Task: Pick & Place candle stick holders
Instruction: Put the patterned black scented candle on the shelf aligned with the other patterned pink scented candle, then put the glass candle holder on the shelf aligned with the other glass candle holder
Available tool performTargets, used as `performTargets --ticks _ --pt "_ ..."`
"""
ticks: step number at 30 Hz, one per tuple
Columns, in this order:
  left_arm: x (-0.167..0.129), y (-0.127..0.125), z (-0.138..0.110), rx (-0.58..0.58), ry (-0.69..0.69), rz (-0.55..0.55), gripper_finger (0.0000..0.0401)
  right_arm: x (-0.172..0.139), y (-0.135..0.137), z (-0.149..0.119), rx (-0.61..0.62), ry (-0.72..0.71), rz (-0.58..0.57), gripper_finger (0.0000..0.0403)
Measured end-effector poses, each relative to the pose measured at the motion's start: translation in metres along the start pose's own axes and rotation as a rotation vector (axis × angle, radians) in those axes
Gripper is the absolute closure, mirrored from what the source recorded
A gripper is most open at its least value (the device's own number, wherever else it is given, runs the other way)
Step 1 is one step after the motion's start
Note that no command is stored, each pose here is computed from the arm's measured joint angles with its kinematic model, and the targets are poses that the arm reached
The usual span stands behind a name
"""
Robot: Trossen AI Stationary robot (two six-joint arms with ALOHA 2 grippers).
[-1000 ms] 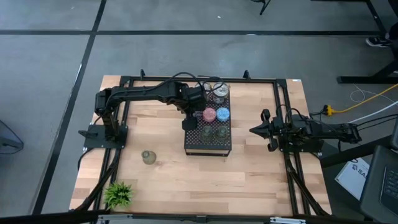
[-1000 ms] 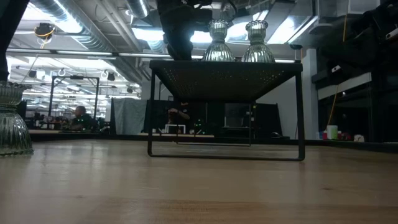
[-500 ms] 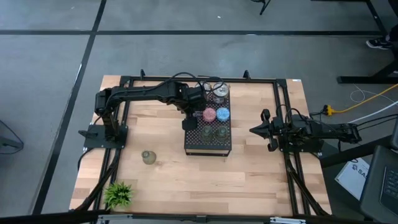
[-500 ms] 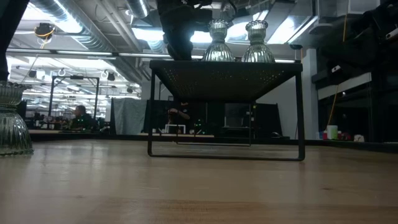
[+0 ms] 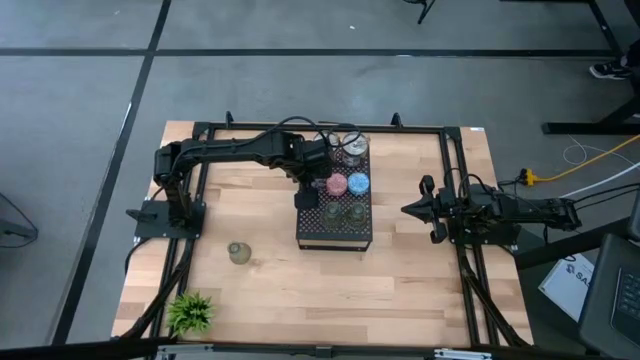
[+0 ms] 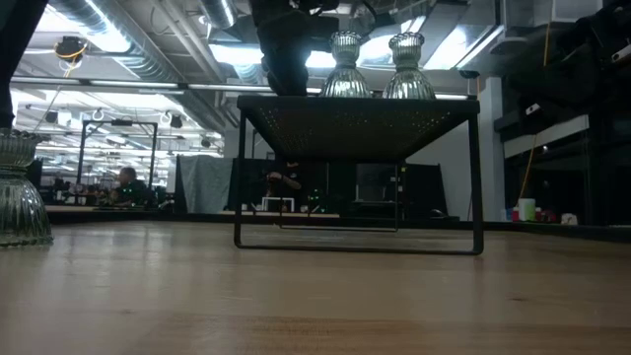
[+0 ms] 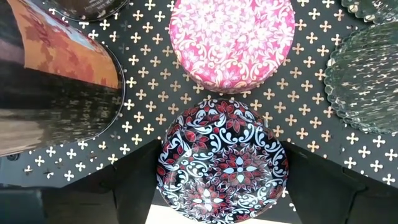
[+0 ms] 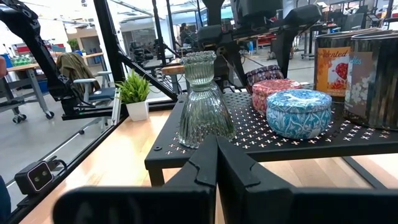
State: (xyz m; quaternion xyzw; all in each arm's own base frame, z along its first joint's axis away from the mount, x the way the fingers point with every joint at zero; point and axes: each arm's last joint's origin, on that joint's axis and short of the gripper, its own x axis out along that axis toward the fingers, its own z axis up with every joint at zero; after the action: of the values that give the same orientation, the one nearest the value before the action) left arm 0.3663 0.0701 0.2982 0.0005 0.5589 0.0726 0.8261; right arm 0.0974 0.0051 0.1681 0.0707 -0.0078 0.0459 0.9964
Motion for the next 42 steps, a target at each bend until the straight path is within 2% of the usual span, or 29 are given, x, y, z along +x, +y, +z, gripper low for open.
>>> performTargets --ticks 12,33,42 --pt "0.002 0.000 -0.001 -0.001 0.015 -0.001 0.0050 0.000 0.000 0.000 0.000 0.000 -0.001 0.0398" --pt "-0.005 0.000 -0.006 0.004 0.039 0.004 0.0047 0.000 0.000 0.000 0.000 0.000 0.000 0.0397" --pt "-0.036 0.001 -0.013 -0.001 -0.015 0.009 0.0047 0.000 0.000 0.000 0.000 0.000 0.000 0.0398"
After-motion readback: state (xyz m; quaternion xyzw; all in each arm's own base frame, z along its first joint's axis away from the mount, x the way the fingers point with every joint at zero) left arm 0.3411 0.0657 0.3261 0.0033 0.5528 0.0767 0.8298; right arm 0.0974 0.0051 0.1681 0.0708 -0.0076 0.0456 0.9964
